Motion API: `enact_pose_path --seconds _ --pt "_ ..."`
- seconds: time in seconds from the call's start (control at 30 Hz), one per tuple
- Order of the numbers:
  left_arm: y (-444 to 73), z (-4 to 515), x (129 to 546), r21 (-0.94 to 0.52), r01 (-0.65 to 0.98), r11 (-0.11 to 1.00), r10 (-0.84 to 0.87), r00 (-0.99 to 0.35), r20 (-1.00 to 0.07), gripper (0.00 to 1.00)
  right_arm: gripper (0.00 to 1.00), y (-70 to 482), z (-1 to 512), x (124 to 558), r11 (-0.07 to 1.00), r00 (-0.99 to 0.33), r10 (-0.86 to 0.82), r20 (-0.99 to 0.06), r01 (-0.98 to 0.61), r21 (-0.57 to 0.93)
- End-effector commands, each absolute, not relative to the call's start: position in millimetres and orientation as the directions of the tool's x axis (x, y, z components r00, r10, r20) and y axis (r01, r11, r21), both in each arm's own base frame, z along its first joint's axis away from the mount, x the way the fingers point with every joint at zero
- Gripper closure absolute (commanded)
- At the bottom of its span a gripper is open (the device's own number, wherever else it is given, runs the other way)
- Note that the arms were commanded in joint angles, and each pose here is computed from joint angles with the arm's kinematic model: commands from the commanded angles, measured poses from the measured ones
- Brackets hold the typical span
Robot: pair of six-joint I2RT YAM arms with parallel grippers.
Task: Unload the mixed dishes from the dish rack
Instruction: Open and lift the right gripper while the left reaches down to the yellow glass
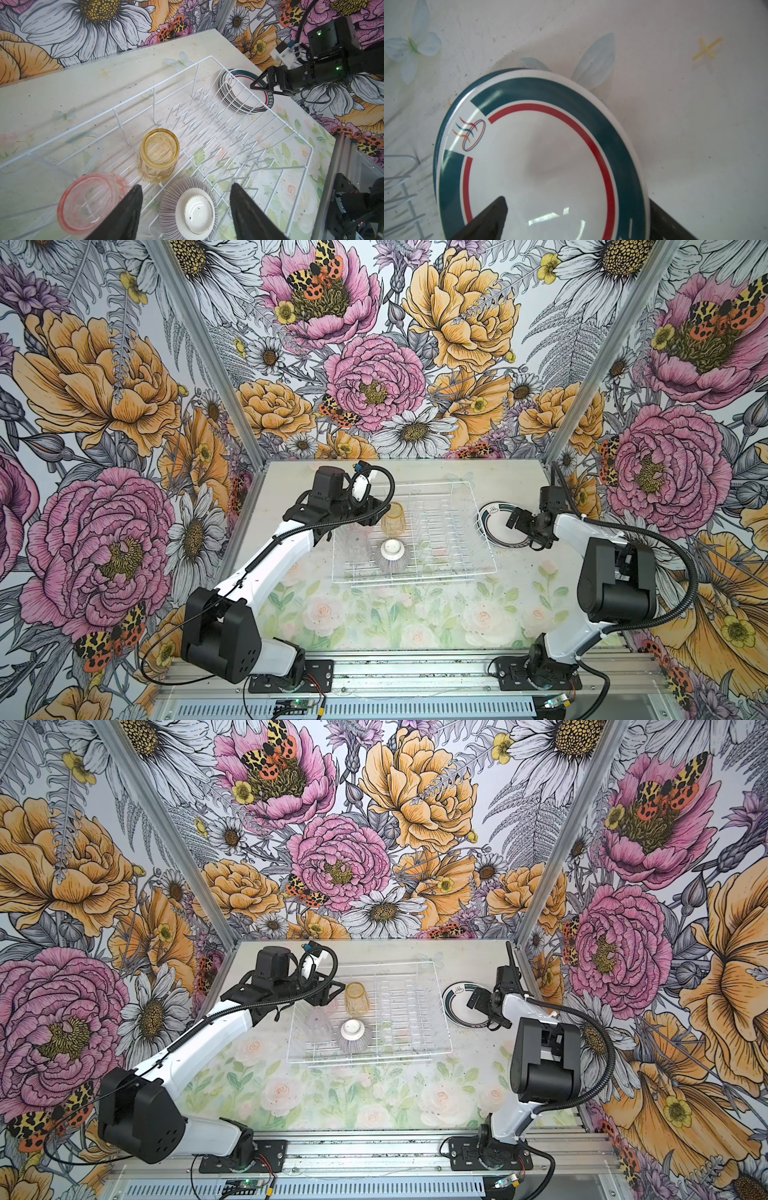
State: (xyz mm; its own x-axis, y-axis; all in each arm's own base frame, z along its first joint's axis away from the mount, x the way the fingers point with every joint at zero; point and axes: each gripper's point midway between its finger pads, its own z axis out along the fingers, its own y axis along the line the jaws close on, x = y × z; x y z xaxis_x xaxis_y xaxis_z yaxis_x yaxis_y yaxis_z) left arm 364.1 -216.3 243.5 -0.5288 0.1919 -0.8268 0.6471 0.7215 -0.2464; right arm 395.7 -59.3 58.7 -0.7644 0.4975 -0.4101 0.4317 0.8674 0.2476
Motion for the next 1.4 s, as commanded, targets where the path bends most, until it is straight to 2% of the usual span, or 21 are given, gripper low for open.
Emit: enact_pose_path --seconds 0.0,0.47,0.83,1.07,1.37 --pt "-214 243 363 -0.248 0.66 0.71 0.199 -0.525 -0.828 0.32 0.01 -60 60 405 0.874 -0.766 0.486 -0.421 0.433 0.221" --pt "-211 235 362 -0.239 0.646 0.725 0.219 -0.545 -0.809 0.31 0.01 -56 63 412 0.888 -0.778 0.457 -0.432 0.425 0.176" --pt "-213 215 365 -0.211 0.617 0.759 0.261 -0.584 -0.769 0.34 0.01 -75 125 394 0.877 -0.684 0.475 -0.554 0.419 0.234" --pt "-231 194 373 -0.143 0.623 0.769 0.35 -0.597 -0.722 0.25 0.01 -33 170 390 0.916 -0.669 0.398 -0.627 0.261 0.304" --pt "-242 179 404 -0.104 0.593 0.798 0.383 -0.634 -0.672 0.21 0.01 14 200 379 0.924 -0.664 0.34 -0.667 0.105 0.367"
